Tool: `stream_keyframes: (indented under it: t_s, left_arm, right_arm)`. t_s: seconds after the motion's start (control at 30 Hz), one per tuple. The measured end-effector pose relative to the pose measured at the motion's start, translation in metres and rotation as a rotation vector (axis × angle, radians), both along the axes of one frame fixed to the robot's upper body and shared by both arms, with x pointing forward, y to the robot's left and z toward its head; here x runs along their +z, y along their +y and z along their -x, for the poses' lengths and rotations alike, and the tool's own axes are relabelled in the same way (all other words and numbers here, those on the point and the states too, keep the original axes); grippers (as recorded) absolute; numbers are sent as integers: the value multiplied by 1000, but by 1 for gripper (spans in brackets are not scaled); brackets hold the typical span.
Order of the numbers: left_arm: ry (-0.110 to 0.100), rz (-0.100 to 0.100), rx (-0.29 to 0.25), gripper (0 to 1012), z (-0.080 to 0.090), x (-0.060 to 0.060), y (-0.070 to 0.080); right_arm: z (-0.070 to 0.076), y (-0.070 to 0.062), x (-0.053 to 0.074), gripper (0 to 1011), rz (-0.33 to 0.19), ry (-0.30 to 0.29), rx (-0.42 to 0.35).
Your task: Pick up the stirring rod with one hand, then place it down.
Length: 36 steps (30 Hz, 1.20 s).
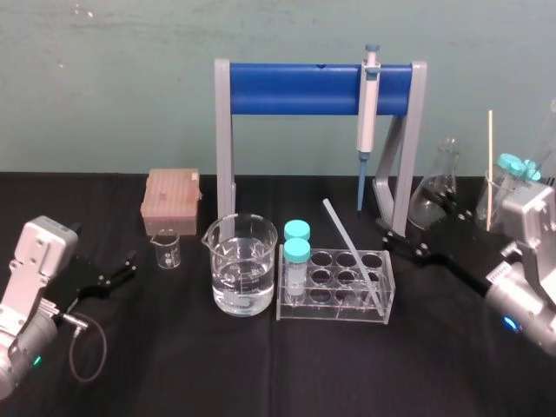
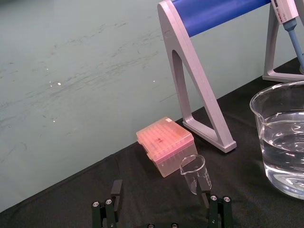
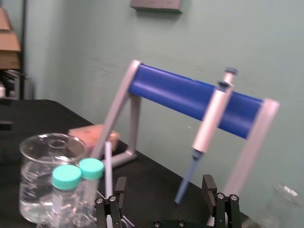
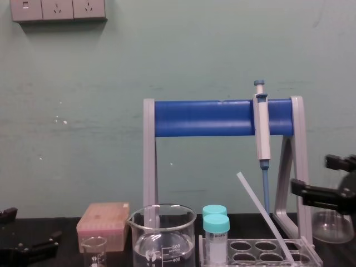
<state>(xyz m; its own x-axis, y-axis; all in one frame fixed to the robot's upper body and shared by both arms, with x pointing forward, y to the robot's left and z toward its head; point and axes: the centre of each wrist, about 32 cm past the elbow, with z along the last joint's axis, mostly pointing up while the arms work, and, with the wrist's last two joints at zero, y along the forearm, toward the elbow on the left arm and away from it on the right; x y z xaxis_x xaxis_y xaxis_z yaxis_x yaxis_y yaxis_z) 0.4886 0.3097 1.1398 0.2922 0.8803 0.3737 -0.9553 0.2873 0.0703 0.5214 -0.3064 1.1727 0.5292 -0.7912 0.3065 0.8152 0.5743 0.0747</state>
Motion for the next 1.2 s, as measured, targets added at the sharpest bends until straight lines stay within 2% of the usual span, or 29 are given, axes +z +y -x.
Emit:
stream_keyframes:
  t_s: [0.13, 0.27, 0.3, 0.5, 0.6, 0.83, 1.2]
  left_arm:
    - [0, 0, 0, 1000, 0, 0, 0]
    - [0, 0, 0, 1000, 0, 0, 0]
    - [0, 0, 0, 1000, 0, 0, 0]
    - [0, 0, 0, 1000, 0, 0, 0]
    - [0, 0, 0, 1000, 0, 0, 0]
    - [0, 0, 0, 1000, 0, 0, 0]
    - [0, 0, 0, 1000, 0, 0, 0]
  right_arm:
    - [-13, 5, 5, 1004, -3, 8, 60]
    - [-28, 11, 10, 1004, 4, 40, 135]
    - [-28, 11, 10, 1004, 4, 40, 135]
    - [-42, 19, 12, 1004, 4, 117, 208]
    - [-48, 22, 9, 1004, -3, 176, 232]
    - [-56, 27, 5, 1004, -8, 252, 251]
    - [-59, 30, 2, 1004, -2, 281, 242]
